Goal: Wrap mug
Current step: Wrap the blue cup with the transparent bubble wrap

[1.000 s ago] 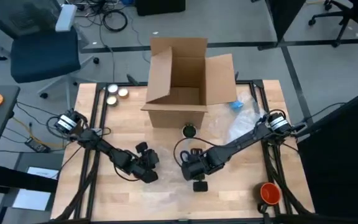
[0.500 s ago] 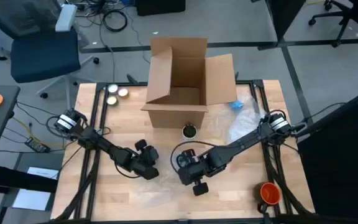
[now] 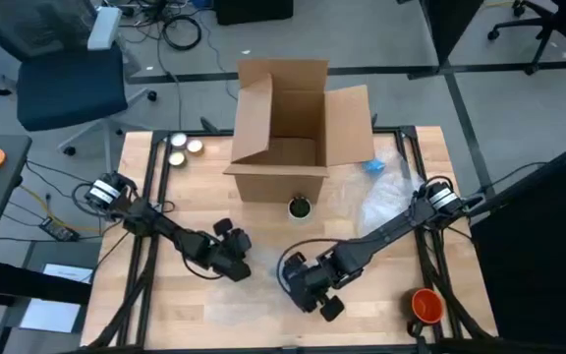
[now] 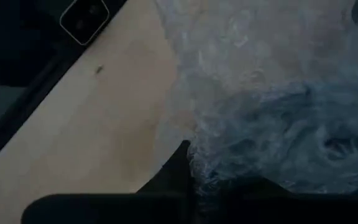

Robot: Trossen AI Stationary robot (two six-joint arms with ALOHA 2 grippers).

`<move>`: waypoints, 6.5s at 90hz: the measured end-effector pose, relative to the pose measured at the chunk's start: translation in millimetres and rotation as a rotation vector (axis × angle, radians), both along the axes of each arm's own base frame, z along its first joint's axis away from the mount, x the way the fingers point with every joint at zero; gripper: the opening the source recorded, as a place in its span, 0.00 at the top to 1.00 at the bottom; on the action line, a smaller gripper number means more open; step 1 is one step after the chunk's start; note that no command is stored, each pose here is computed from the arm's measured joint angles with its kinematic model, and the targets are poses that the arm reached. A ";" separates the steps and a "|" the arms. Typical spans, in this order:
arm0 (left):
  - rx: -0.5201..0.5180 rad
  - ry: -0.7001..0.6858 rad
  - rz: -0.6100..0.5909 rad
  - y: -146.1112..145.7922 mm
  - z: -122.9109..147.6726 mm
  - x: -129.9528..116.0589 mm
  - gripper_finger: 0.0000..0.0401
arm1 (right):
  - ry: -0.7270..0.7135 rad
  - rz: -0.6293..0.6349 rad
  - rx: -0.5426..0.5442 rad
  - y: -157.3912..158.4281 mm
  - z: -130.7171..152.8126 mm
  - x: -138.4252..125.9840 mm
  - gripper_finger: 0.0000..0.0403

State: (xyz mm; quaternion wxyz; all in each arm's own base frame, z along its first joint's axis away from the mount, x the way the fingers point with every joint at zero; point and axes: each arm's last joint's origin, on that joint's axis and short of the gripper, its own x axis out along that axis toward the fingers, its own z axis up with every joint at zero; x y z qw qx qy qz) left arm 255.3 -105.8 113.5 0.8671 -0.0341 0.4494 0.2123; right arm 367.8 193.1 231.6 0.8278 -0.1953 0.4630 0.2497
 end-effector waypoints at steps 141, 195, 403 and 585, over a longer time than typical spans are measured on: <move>0.254 0.153 -0.116 -51.6 107.2 7.7 0.94 | 0.110 -0.082 -0.125 -7.5 -25.2 -15.7 0.99; 0.219 0.212 -0.163 -73.9 74.9 -31.0 0.94 | 0.123 0.096 -0.265 -12.4 -27.2 -19.8 0.97; 0.250 -0.021 -0.317 -54.1 85.0 31.0 0.94 | -0.077 -0.226 0.047 -25.3 43.5 21.6 0.74; 0.205 0.003 -0.316 -70.4 59.5 31.1 0.94 | 0.281 -0.854 -0.011 -103.1 26.7 10.7 0.68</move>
